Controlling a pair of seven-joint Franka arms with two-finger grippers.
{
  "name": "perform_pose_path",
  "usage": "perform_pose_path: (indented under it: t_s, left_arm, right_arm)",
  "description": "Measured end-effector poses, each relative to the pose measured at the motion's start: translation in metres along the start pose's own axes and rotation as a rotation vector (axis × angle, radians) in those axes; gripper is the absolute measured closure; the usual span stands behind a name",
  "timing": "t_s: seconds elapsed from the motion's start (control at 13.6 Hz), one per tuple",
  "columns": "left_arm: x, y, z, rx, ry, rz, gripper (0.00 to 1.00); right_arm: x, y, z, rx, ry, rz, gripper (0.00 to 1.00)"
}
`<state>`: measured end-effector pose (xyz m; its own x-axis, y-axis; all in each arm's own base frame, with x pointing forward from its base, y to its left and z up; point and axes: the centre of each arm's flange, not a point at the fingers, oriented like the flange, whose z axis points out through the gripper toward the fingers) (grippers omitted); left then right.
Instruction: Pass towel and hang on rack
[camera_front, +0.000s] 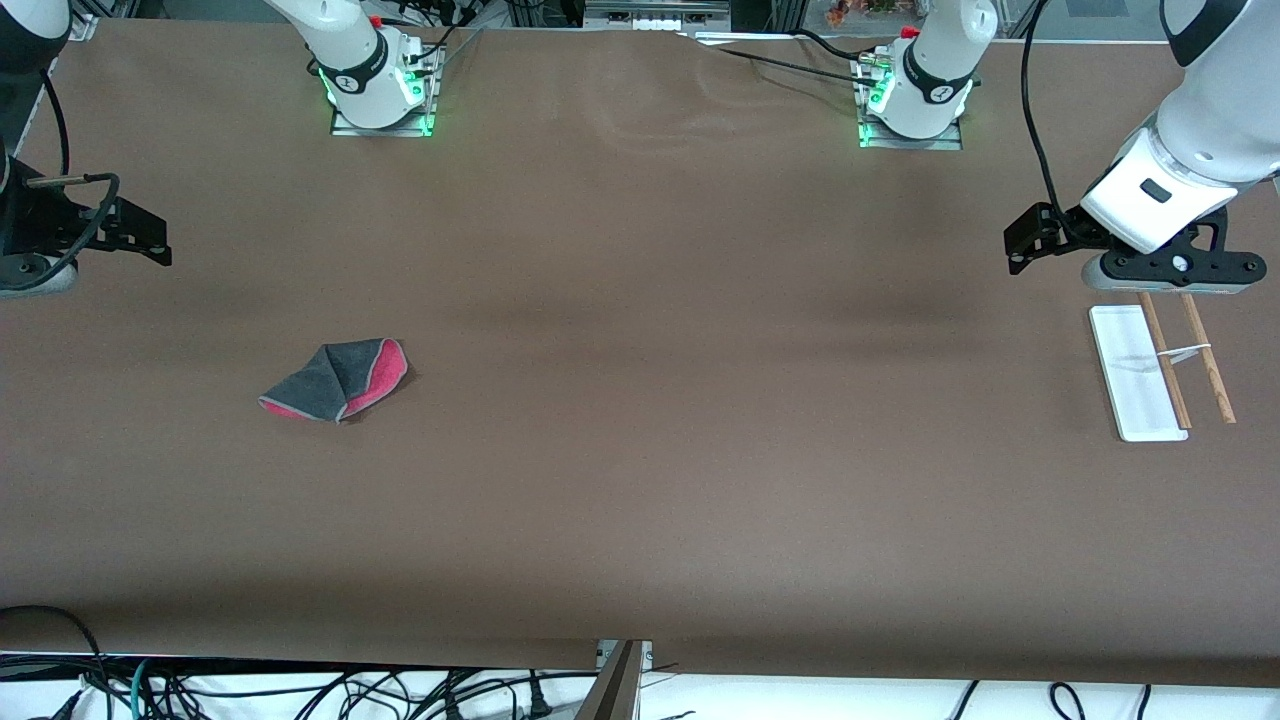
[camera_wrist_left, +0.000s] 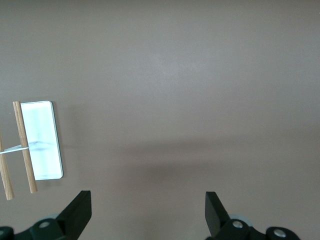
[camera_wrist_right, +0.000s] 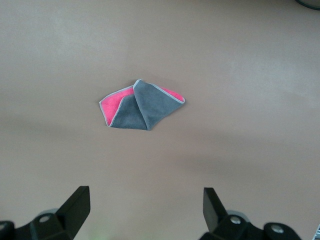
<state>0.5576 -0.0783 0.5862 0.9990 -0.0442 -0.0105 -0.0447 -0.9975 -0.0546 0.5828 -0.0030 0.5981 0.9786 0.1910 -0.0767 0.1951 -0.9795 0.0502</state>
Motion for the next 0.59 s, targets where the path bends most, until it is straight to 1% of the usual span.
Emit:
perform_pose_path:
  t_s: [0.44, 0.59]
  left_arm:
    - [0.000, 0.000, 0.000, 0.000, -0.004, 0.001, 0.00]
    - [-0.001, 0.002, 0.000, 0.001, -0.004, 0.003, 0.00]
  right_arm:
    - [0.003, -0.010, 0.000, 0.000, 0.002, -0.018, 0.00]
    - [0.010, -0.021, 0.008, -0.001, -0.010, -0.038, 0.00]
